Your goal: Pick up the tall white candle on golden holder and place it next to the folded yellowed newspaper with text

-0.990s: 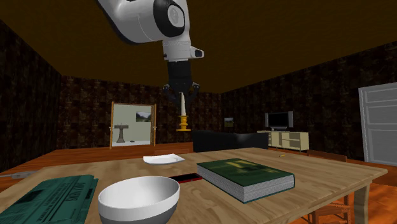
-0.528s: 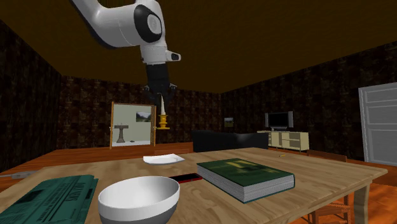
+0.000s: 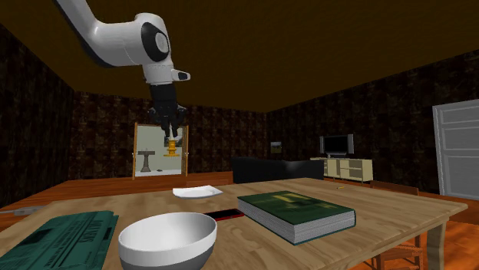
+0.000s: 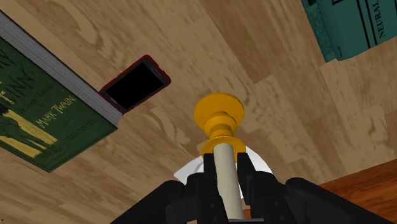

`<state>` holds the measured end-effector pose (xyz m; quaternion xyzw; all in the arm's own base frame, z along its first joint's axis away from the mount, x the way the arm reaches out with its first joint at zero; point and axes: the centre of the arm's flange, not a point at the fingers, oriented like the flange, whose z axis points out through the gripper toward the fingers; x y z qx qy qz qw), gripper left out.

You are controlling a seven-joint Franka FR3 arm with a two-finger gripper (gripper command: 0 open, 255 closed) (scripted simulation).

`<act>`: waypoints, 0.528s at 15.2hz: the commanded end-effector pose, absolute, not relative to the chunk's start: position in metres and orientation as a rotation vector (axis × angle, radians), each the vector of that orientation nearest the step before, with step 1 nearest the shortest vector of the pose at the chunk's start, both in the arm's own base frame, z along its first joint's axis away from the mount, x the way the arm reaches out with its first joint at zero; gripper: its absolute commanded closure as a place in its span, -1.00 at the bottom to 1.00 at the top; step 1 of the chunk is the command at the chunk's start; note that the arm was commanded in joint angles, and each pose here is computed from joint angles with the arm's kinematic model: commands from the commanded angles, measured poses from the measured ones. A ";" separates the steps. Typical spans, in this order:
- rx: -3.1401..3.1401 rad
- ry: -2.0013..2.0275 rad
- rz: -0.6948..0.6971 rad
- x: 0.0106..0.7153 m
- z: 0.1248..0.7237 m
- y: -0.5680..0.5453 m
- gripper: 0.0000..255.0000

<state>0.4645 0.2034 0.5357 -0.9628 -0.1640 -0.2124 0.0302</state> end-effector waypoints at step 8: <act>-2.968 -0.503 -0.655 0.465 0.526 0.297 1.00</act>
